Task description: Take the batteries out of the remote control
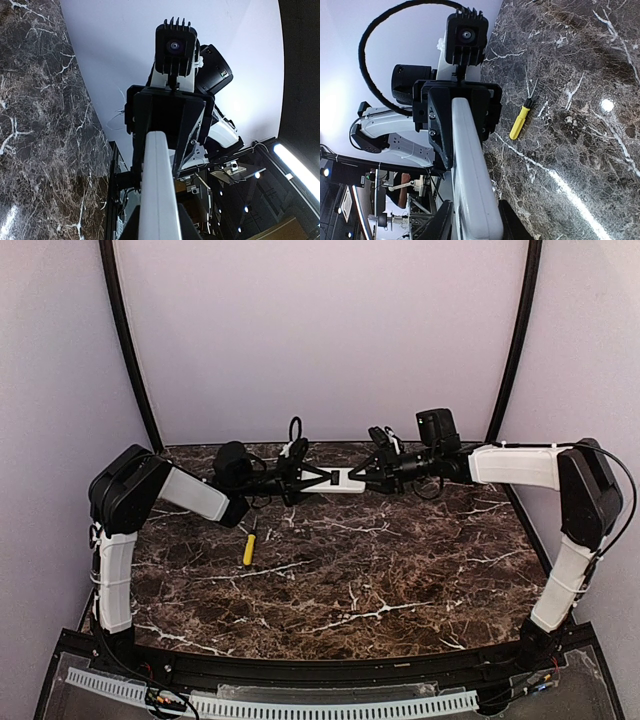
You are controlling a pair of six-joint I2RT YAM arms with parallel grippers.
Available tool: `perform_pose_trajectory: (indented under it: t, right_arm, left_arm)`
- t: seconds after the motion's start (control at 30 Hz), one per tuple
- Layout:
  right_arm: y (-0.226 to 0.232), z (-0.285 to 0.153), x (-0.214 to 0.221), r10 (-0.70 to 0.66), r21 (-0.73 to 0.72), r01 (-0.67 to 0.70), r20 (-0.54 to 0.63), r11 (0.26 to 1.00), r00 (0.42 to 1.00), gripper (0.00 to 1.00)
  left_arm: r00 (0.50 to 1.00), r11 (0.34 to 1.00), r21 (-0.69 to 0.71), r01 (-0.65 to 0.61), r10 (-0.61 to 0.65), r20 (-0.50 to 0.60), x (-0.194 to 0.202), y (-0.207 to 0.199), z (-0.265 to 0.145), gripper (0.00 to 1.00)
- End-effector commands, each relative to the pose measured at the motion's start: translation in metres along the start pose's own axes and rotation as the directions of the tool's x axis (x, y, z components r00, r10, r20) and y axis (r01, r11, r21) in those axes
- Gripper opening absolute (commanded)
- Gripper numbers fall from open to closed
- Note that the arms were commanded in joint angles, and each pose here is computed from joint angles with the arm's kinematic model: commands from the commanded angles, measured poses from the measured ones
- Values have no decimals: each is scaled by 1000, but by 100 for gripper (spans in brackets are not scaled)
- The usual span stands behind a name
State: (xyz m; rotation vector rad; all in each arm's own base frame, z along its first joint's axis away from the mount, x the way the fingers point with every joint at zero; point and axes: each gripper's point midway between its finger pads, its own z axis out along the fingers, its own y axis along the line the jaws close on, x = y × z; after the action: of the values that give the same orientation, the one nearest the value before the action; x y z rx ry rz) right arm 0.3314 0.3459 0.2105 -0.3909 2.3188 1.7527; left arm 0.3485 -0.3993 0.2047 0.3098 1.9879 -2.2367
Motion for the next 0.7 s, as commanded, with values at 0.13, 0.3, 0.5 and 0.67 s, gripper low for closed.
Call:
perform_pose_trajectory:
  t: [0.13,0.3,0.5,0.67]
  right_arm:
    - [5,5,3,-19,-41,18,-16,999,1000,14]
    - [6,5,5,-18,-50,17,-22,999,1000,7]
    - [6,5,7,-17,-55,16,-27,998,999,5]
    - [6,5,9,-19,-60,18,-27,998,999,4]
  left_arm:
    - [997,997,19,-68,68,-19,-1,-12,6,0]
    - [998,998,20,-67,68,-20,-1,-13,6,0]
    - [997,997,26,-70,71,-21,-1,-16,7,0]
    - [997,997,30,-68,69,-20,-1,-17,7,0]
